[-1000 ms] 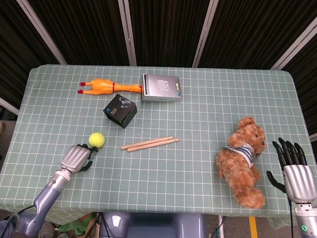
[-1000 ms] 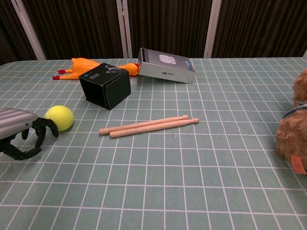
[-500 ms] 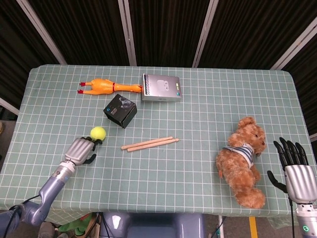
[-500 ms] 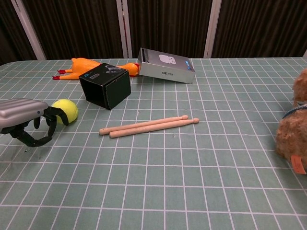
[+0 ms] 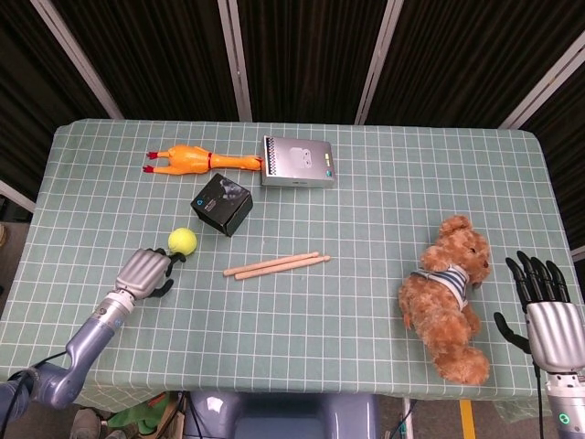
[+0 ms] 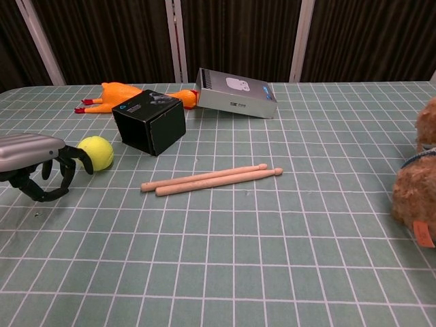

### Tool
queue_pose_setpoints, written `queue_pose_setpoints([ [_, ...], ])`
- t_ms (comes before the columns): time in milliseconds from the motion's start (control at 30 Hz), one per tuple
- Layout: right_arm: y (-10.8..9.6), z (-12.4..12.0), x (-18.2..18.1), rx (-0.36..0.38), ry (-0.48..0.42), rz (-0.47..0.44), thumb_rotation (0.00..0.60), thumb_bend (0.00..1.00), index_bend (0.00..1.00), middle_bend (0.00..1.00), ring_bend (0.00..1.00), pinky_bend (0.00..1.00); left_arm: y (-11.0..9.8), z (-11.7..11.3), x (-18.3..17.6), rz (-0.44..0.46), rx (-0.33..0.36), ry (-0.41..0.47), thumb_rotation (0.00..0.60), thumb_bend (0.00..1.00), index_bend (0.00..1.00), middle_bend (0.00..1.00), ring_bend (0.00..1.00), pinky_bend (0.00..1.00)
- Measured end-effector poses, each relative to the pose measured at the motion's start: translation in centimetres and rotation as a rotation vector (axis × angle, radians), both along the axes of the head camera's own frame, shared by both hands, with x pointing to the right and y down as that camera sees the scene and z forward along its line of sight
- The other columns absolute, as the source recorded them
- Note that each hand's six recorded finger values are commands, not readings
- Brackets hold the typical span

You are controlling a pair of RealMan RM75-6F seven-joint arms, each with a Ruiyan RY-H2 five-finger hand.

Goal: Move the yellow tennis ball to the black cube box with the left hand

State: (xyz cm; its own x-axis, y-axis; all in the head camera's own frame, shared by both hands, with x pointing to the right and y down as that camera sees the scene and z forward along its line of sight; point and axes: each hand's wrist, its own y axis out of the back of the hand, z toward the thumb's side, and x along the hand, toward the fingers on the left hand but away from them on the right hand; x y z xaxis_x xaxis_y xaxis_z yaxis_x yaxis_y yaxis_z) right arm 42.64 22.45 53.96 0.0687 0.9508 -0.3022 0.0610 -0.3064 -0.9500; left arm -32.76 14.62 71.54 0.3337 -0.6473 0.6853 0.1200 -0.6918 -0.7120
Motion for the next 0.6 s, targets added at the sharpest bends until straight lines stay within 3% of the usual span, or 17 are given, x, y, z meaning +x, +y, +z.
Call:
queue_pose_setpoints([
  [133,0.1,0.1,-0.1,-0.003,0.003,-0.002,0.6,0.34,0.0,0.0,0.0,0.01,0.1,0.1,-0.8,-0.025,-0.041,-0.013,0.6,0.41,0.3,0.54,0.35,0.47],
  [600,-0.1,0.0,0.1,0.013,0.0,0.004,0.6,0.34,0.0,0.0,0.0,0.01,-2.3,1.1,-1.1,-0.059,-0.035,-0.066,0.6,0.42,0.27,0.54,0.36,0.46],
])
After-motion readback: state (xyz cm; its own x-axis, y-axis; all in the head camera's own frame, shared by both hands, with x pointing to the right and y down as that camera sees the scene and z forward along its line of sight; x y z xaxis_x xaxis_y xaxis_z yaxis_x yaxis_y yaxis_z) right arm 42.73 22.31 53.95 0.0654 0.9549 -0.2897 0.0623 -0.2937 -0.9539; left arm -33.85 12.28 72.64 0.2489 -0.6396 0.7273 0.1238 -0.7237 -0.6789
